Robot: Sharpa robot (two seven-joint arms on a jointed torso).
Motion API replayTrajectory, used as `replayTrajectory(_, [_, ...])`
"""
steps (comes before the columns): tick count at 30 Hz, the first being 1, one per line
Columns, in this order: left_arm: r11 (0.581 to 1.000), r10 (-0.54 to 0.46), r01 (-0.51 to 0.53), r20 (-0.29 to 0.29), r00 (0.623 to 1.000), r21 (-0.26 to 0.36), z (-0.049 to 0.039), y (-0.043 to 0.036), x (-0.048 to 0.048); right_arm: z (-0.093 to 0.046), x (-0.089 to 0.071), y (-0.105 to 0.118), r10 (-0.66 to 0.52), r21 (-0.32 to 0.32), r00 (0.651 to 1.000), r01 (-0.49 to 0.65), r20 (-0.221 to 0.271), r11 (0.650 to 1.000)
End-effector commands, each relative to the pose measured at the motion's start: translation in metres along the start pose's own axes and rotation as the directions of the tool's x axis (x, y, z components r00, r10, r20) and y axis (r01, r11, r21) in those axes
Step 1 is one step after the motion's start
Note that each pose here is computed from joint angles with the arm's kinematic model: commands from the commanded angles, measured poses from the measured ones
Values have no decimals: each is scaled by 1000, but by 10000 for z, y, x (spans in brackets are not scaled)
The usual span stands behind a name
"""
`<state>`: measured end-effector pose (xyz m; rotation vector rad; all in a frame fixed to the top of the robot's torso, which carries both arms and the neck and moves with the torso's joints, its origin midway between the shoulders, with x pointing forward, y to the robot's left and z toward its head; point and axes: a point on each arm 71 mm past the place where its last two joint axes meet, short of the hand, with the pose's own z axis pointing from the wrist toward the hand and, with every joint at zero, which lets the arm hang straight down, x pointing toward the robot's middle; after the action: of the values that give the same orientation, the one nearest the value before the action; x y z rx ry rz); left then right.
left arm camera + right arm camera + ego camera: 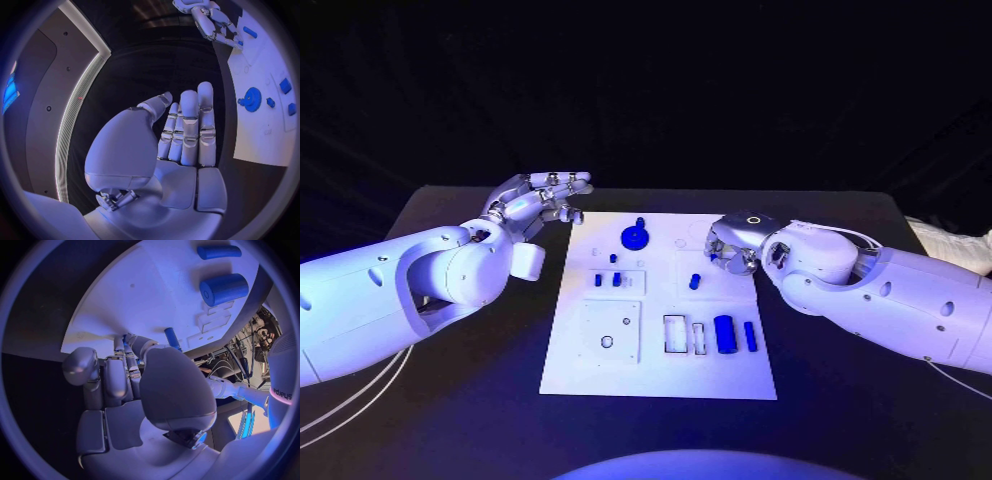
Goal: Assemble the parts on the task board
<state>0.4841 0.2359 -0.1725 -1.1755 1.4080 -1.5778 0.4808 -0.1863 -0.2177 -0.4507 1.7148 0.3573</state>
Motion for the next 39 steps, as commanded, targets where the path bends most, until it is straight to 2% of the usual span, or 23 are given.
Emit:
replayTrajectory(1, [1000,-7,7,-19,1000,5,2,-4,26,-4,60,3,-31,9,1000,31,-3,999])
replayTrajectory(10, [1000,-5,5,-19,1000,4,6,-2,27,-32,-20,29,19,9,996,-20,90,1000])
replayTrajectory(16, [1000,0,0,-13,1000,0,8,2,26,-83,-100,24,60,15,990,-63,130,998])
replayTrajectory(28, [1000,1,-1,-11,1000,-2,9,4,26,-191,-239,37,96,9,982,-99,162,995])
replayTrajectory(33, [1000,1,-1,-11,1000,-3,9,5,25,-239,-308,202,127,-40,976,-122,175,992])
replayTrajectory(39, [1000,-1,1,-17,1000,-4,18,12,46,-275,-377,619,167,-154,970,-140,179,978])
